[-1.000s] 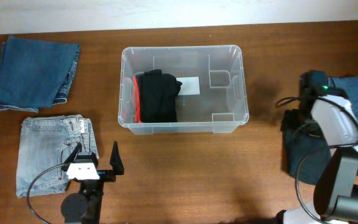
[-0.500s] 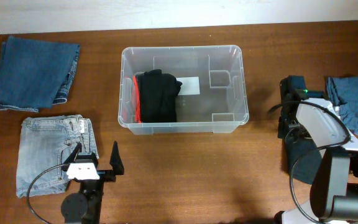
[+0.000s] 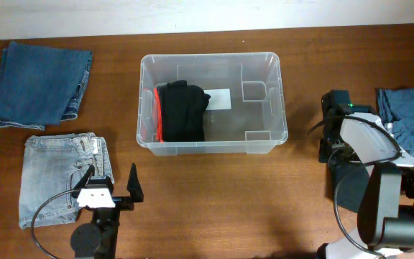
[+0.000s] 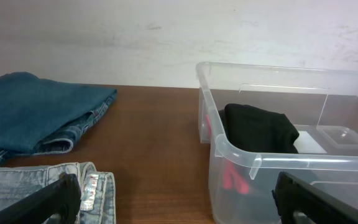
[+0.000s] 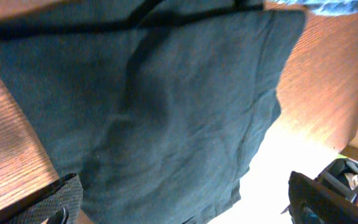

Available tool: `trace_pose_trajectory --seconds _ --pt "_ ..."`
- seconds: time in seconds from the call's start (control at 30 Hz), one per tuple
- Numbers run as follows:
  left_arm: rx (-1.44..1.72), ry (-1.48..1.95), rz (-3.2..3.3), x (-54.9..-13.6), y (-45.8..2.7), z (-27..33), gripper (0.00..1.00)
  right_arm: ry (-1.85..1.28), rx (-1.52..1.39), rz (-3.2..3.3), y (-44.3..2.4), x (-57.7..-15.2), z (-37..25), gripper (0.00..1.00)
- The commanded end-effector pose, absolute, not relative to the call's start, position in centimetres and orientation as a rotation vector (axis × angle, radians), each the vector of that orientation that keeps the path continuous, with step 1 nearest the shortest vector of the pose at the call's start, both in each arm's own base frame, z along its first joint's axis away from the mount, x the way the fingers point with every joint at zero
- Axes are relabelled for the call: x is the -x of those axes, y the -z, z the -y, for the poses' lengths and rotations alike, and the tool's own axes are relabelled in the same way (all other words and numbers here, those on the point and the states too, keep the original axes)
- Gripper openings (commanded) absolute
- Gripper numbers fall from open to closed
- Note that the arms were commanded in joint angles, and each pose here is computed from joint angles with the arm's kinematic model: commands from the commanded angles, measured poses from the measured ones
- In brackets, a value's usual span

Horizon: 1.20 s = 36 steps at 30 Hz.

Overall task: Pack container
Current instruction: 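Grasp the black shirt with the right gripper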

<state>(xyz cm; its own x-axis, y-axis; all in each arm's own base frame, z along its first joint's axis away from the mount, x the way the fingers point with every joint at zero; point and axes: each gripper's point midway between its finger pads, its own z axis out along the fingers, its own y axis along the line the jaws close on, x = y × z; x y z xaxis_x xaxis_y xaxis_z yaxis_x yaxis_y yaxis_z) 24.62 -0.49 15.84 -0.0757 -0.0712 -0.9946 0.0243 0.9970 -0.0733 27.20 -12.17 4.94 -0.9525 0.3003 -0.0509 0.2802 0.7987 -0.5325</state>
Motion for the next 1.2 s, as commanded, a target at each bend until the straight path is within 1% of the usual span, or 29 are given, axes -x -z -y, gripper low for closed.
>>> trace_pose_trajectory --seconds 0.0,0.4,0.57,0.83,1.0,1.07,1.17 --pt "0.035 0.067 -1.65 -24.6 -15.6 0.3 1.0 -0.863 0.473 2.927 -4.3 -26.8 12.0 0.98" --pt "0.035 0.067 -1.649 -24.6 -15.7 0.3 0.99 -0.863 0.472 2.924 -3.7 -26.5 12.0 0.98" --pt "0.035 0.067 -1.649 -24.6 -15.7 0.3 0.99 -0.863 0.451 2.888 -2.0 -25.9 12.0 0.98" --pt "0.035 0.067 -1.649 -24.6 -15.7 0.3 0.99 -0.962 0.479 2.814 -1.2 -25.3 13.0 0.98" --pt "0.035 0.067 -1.649 -24.6 -15.7 0.3 0.99 -0.963 0.5 2.795 -0.9 -25.0 13.5 0.99" --pt "0.035 0.067 -1.65 -24.6 -15.6 0.3 0.99 -0.938 0.547 2.775 -0.6 -24.5 14.2 0.98" --pt "0.035 0.067 -1.649 -24.6 -15.7 0.3 0.99 -0.785 0.659 2.788 0.5 -24.1 14.3 0.98"
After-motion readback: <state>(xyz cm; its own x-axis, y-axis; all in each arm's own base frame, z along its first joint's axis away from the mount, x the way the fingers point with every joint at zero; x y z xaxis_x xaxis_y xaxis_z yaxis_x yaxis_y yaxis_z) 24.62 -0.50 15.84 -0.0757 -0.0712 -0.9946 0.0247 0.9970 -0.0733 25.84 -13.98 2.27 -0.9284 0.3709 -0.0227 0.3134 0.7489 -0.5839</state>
